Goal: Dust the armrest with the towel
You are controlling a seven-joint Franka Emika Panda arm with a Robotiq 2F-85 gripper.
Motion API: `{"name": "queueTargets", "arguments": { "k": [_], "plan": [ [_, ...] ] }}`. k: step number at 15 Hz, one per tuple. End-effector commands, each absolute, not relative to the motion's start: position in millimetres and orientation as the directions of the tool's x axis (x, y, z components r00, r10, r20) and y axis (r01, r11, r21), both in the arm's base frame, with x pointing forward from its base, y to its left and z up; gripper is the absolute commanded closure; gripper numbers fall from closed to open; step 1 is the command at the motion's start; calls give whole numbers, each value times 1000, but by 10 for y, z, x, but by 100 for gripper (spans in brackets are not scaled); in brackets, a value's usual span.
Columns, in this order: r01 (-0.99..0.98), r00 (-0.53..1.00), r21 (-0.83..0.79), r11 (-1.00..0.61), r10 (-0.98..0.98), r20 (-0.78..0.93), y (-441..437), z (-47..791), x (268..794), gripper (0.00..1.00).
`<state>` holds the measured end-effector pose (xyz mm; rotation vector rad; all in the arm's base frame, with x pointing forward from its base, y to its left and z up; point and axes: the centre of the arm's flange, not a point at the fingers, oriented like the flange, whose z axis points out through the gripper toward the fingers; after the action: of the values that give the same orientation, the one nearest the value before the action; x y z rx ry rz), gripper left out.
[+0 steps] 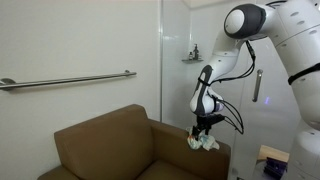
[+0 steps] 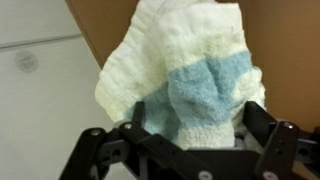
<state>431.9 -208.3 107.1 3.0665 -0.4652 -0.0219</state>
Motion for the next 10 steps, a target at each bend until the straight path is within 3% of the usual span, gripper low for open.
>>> {"name": "queueTargets", "arguments": {
  "k": [1,4,10],
  "plan": [
    [-301,950,11,-954,-301,-83,-2237,695,4514,25],
    [-283,954,-29,-959,-278,-116,-2224,598,4643,37],
    [-260,954,15,-965,-260,-153,-2073,799,4852,77]
  ]
}}
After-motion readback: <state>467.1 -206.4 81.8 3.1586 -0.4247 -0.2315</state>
